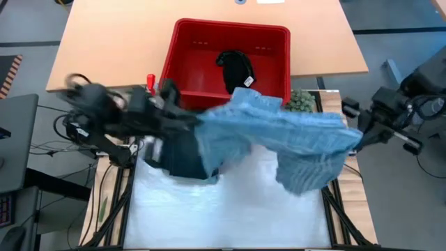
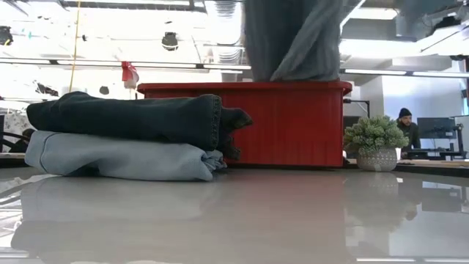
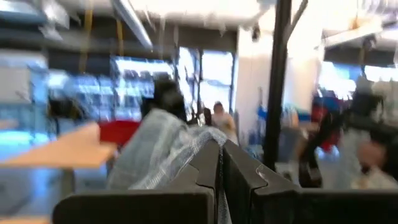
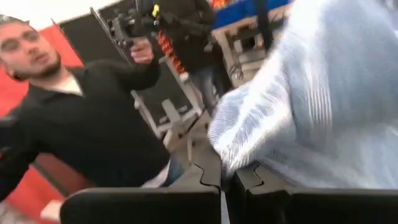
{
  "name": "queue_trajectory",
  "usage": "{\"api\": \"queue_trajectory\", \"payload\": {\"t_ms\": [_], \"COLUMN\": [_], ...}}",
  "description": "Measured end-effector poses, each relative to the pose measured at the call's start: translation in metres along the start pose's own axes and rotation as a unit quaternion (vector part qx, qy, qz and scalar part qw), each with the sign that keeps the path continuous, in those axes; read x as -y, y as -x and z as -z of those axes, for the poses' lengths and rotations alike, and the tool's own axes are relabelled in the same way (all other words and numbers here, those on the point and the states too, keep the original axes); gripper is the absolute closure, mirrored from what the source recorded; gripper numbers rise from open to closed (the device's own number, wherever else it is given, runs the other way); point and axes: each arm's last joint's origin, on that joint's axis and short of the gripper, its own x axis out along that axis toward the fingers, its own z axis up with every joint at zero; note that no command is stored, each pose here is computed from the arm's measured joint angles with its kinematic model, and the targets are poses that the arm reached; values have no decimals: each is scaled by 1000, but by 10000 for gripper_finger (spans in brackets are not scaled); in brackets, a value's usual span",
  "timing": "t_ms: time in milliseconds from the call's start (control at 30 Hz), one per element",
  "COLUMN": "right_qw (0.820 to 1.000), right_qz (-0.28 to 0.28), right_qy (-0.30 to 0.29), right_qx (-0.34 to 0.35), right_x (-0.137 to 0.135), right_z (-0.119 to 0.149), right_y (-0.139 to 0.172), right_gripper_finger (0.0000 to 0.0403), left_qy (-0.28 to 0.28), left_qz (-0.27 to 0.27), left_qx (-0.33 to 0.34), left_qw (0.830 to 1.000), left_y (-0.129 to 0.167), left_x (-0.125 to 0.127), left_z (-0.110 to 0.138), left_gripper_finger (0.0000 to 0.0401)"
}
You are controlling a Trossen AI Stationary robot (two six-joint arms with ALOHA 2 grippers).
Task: Fold laundry
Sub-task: Fold the blue shirt from the red laundry bin
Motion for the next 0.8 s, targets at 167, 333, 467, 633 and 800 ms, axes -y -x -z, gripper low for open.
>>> {"api": "queue_trajectory", "payload": {"t_ms": [167,333,467,633,800], "right_qw": [995,978,978,993,997], "right_qz": [-31,-115,-137,-96,-62], "right_qy": [51,123,128,74,49], "right_qx": [84,120,94,7,-10], "right_x": [-8,-15,-12,0,6], "right_z": [-14,-28,-31,-19,-15], "right_y": [9,-3,-30,-54,-51], "right_gripper_finger": [379,379,379,379,379], "left_qy": [6,5,-4,-16,-27], "left_qz": [10,61,92,79,66], "left_qx": [81,118,94,-46,-216], "left_qw": [997,991,991,996,974], "left_y": [17,16,6,-23,-60], "left_x": [1,8,17,31,48], "left_z": [-44,-47,-34,21,116], "left_gripper_finger": [401,401,401,401,382]}}
